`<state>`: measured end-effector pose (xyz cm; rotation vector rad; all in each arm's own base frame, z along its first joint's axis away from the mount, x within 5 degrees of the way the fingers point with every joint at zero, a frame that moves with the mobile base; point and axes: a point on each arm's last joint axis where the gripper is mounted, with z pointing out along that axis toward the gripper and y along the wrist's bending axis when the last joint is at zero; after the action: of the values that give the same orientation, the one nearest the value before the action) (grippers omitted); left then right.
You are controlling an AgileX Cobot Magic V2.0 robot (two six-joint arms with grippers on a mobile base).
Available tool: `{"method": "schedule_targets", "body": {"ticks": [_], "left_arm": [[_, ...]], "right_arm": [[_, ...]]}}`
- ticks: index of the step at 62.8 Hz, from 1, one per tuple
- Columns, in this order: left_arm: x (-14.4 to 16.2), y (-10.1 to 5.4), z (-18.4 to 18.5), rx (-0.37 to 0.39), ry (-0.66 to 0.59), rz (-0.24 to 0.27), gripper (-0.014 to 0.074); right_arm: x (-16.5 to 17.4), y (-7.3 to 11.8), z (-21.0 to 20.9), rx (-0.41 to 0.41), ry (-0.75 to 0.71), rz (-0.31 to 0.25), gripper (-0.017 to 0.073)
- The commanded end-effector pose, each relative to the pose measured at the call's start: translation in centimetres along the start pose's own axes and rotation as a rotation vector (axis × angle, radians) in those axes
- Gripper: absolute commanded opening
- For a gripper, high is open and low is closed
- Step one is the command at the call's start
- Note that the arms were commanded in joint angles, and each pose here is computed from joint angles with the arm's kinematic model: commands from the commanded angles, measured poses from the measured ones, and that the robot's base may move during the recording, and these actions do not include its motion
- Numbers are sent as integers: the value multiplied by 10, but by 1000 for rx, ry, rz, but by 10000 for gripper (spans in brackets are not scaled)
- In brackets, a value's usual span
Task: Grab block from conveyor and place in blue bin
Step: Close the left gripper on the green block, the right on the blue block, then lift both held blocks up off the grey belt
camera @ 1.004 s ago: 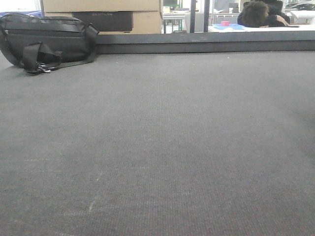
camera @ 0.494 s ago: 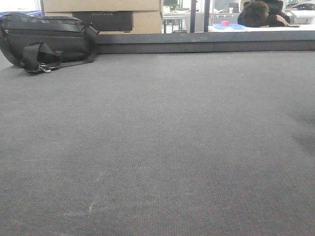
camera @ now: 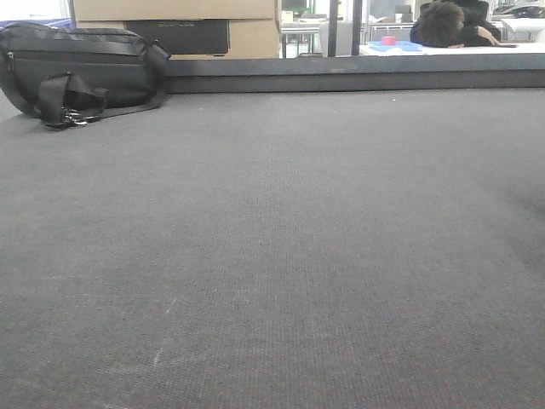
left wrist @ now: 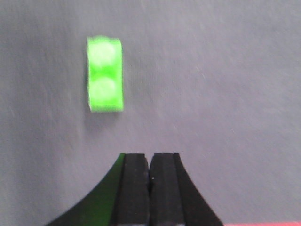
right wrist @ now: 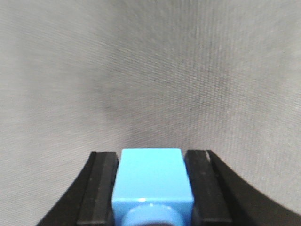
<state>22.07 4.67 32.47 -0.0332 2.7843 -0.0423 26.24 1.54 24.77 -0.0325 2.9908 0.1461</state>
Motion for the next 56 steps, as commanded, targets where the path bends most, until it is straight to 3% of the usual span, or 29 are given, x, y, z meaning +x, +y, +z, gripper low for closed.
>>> {"method": "schedule_targets", "body": {"ticks": [1, 13, 19, 26, 34, 45, 56], "left_arm": [[-12, 4, 8, -2, -48, 20, -111], [-24, 17, 35, -75, -10, 54, -78], [-27, 22, 49, -82, 41, 63, 63], [-32, 23, 69, -58, 52, 46, 297], [-34, 25, 91, -38, 94, 32, 445], [-35, 29, 119, -21, 166, 25, 451], [-36, 27, 130, -13, 190, 34, 348]], "right_arm": [[0, 4, -7, -44, -34, 24, -162], [-3, 7, -7, -70, -63, 40, -162], [-5, 7, -7, -71, -81, 42, -162], [-7, 6, -7, -70, -104, 43, -162], [-9, 6, -7, -68, -131, 44, -162], [-13, 6, -8, -66, -168, 45, -162], [-13, 6, -7, -65, -173, 46, -162]]}}
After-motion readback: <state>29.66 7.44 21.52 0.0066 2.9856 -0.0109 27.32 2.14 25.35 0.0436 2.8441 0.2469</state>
